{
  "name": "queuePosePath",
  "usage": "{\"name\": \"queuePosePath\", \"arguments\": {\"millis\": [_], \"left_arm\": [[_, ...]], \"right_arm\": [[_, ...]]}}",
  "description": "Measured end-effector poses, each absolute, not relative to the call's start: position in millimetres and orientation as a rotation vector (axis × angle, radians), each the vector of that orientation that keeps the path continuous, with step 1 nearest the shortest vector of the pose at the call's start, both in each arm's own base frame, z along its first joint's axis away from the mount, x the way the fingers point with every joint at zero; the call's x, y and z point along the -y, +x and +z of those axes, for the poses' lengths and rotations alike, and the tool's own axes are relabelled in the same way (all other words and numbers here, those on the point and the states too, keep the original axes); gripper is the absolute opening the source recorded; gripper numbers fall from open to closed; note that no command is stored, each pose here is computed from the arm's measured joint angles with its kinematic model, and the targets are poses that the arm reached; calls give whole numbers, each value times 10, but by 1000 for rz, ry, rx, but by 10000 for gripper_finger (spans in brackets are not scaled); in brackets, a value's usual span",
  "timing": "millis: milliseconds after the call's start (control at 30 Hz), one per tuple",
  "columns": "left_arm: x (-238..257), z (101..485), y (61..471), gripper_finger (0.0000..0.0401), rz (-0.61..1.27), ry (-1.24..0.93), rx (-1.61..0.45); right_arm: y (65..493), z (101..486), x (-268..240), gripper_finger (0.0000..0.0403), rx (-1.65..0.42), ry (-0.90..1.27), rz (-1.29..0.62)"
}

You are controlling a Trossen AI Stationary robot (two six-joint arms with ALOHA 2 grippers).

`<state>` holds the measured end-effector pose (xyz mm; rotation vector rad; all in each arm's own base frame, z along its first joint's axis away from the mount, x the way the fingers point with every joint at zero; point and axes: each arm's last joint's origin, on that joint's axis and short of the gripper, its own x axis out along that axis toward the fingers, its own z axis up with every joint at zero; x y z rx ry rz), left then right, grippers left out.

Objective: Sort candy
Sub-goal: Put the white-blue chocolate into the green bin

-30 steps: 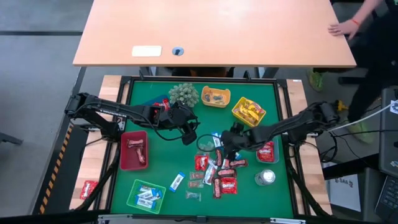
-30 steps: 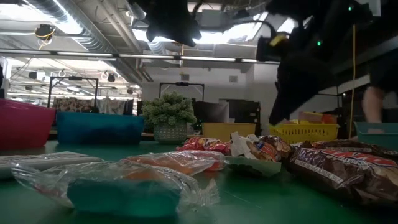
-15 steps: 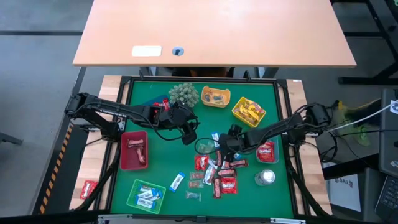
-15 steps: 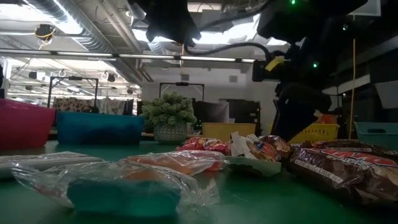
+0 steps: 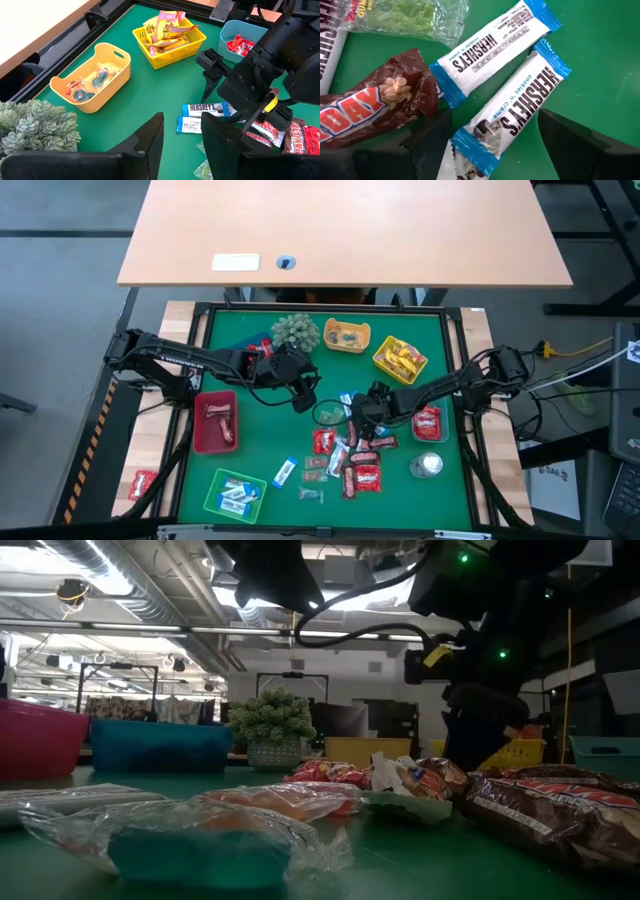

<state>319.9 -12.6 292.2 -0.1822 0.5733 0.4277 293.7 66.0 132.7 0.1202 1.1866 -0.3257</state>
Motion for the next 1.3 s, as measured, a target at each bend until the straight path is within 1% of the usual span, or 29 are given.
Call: {"name": "queuePosePath", "arguments": {"millis": [133, 533, 667, 800, 1067, 1300], "left_arm": [[126, 2922, 3199, 118, 427, -182, -573], [126, 2922, 3199, 118, 427, -182, -573], [126, 2922, 3199, 118, 428, -182, -573], [125, 2922, 3199, 118, 428, -183, -573], [148, 2928, 3203, 118, 419, -182, -566], [147, 2956, 3179, 118, 390, -105, -578]], "right_arm": [[2932, 1320, -665, 276, -1199, 125, -309], [2957, 1312, -548, 147, -1232, 195, -274], [2964, 1309, -496, 116, -1240, 219, -269], [2967, 1307, -474, 107, -1247, 211, -249], [3014, 1395, -481, 115, -1231, 192, -217], [3099, 1526, -493, 116, -1228, 130, -179]]}}
